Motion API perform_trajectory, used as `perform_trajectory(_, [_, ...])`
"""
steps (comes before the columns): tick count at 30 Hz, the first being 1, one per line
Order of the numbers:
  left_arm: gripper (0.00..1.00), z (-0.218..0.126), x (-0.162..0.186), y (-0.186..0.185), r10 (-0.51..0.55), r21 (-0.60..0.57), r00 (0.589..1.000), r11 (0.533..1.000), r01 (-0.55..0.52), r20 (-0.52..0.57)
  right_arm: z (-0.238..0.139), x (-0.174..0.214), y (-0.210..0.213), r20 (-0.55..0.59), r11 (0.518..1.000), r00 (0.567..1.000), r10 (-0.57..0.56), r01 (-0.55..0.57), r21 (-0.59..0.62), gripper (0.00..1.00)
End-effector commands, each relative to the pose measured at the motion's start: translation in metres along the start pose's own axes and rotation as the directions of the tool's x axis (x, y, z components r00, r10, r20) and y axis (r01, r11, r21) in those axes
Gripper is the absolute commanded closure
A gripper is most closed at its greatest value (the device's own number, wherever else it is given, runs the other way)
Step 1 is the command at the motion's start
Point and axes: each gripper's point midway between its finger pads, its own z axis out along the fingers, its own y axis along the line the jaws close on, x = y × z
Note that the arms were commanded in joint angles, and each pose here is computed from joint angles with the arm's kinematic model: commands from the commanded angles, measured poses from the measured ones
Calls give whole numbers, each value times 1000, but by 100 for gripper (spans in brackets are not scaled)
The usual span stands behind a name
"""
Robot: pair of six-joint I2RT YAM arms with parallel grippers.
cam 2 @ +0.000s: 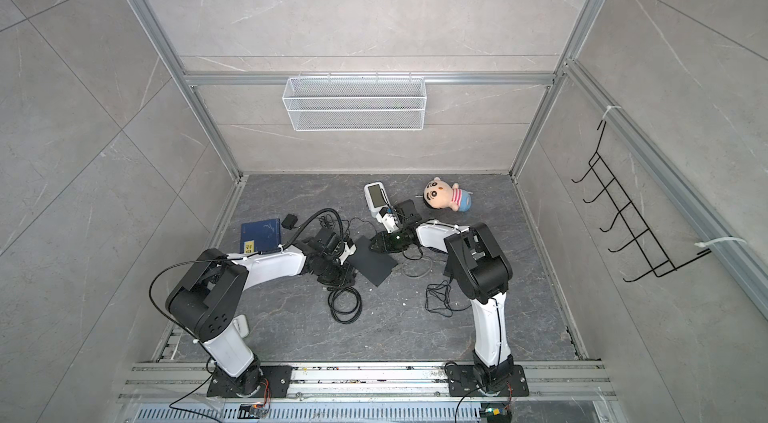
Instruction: Insert the plug into the switch port
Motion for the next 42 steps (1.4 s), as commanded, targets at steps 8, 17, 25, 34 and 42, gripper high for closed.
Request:
perform_trajectory(8, [99, 18, 2, 39, -86, -143, 995, 985, 92, 50, 10, 17, 7, -61, 999, 998, 13, -16, -47, 53])
perform_trajectory(17, [99, 18, 1, 39, -94, -134, 993, 986, 102, 70, 10, 18, 7, -60, 998, 998, 14, -17, -54, 53])
perform_trajectory(25, [99, 9, -26, 25, 39, -105, 992, 994, -26, 121, 9, 20, 9, -65, 998, 998, 1, -5, -67, 53])
perform_trajectory(34, [99, 4, -37, 17, 152, -93, 981, 986, -141, 124, 13, 25, 9, -88, 997, 996, -10, 3, -75, 54])
perform_trajectory(42, [98, -3, -33, 23, 217, -131, 968, 971, -200, 130, 14, 27, 11, -103, 997, 994, -22, 13, -81, 54])
